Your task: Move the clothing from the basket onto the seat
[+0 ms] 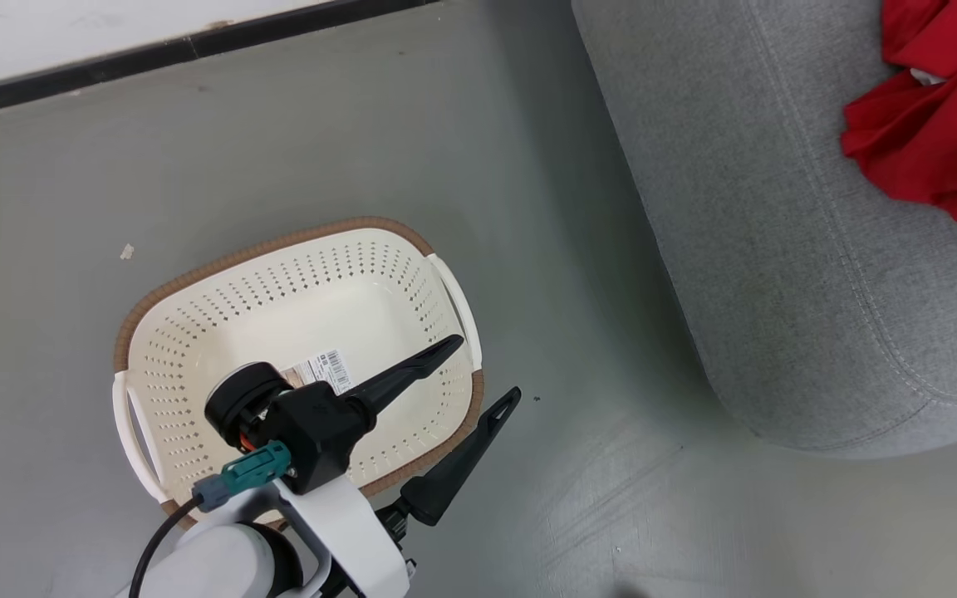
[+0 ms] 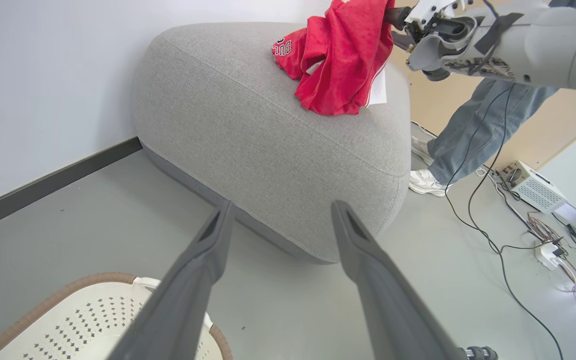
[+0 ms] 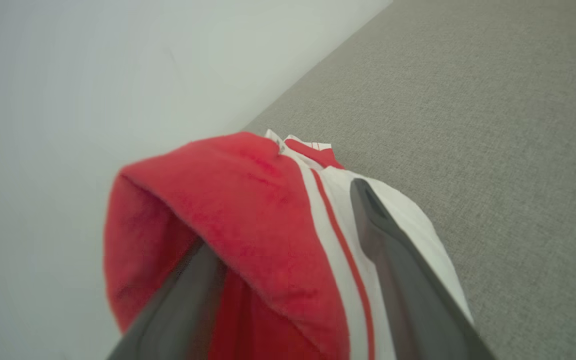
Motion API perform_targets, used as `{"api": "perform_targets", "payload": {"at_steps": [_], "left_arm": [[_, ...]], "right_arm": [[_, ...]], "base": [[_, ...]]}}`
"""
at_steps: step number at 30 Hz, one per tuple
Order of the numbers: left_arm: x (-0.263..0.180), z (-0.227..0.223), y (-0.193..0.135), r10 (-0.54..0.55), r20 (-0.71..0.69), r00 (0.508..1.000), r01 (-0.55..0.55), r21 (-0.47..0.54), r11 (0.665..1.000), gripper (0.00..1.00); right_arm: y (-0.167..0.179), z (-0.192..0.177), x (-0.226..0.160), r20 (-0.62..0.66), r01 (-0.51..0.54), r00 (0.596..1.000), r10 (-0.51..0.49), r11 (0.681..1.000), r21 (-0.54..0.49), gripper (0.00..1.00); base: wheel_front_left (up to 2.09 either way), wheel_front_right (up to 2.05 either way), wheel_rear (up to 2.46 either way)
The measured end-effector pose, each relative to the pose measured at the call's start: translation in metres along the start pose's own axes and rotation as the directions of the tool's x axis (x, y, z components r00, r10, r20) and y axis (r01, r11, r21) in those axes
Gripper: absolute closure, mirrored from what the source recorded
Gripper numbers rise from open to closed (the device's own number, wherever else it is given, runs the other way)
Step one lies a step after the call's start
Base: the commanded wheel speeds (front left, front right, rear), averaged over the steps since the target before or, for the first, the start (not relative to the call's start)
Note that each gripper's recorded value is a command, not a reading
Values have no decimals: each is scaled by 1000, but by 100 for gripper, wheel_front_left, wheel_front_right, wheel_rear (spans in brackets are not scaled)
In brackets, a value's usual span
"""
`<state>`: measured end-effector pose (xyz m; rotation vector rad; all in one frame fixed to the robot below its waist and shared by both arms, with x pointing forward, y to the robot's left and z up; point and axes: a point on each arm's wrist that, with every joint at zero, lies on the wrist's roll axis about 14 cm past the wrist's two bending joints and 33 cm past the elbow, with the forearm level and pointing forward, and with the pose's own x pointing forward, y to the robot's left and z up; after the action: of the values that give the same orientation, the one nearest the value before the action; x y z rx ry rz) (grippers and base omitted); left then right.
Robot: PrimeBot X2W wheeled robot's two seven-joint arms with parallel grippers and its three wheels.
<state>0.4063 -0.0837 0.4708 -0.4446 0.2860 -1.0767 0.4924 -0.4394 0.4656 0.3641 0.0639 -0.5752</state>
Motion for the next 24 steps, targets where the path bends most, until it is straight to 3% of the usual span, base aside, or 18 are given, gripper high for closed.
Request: {"api": "perform_targets", "payload": {"at_steps": [12,24], "left_arm": [[-1,22,-13,-3,63,998,-1,51,999,0],[-19,37,-14,92,134,987,-100,57,993,0]], "right_arm": [[7,4,-35,17,-90,996,91,994,-63,0],[65,18,-69,61,-306,947,315,944,-125,0]], "base": [[0,0,0],[0,0,0]]}}
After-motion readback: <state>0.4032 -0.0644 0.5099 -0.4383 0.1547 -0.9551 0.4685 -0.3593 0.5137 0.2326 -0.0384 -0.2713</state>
